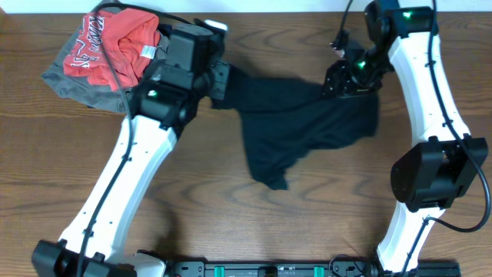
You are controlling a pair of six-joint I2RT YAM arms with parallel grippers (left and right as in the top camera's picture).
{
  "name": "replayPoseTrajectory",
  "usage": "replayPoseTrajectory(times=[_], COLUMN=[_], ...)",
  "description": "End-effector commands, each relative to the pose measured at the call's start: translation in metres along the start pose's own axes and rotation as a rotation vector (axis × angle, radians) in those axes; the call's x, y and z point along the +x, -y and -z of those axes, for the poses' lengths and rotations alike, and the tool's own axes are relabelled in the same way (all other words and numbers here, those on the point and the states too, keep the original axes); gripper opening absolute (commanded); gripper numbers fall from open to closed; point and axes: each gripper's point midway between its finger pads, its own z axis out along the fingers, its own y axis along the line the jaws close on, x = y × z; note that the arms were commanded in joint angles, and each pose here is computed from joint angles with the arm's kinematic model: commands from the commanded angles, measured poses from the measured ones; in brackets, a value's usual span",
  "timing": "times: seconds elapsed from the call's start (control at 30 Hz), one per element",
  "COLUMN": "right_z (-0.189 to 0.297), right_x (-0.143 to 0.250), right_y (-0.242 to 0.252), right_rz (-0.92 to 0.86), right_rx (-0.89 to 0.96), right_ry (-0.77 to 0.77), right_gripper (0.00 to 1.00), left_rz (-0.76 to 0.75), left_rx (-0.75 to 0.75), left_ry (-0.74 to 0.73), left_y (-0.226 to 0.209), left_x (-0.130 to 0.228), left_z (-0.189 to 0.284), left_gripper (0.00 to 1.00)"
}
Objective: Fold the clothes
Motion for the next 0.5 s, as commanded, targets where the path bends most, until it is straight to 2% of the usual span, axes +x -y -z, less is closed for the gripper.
replayPoseTrajectory(times=[0.0, 0.3, 0.47], right_z=[-0.011, -0.095, -0.132], right_x=[0.007, 0.021, 0.019], right_y=[-0.019, -0.033, -0.040], right_rz=[0.043, 0.004, -0.011], right_rx=[-0.008, -0.010, 0.022], right_ry=[-0.025, -0.087, -0.050], right_gripper=[0.55, 0.47, 0.47], left_rz=[0.023, 0.024, 0.024], left_rx=[-0.051, -0.061, -0.064], left_ry=[0.002, -0.001, -0.001], left_y=[-0.015, -0.017, -0.018], left_x=[-0.001, -0.001, -0.001], left_z=[0.000, -0.001, -0.001], left_gripper=[0.06, 0.06, 0.06])
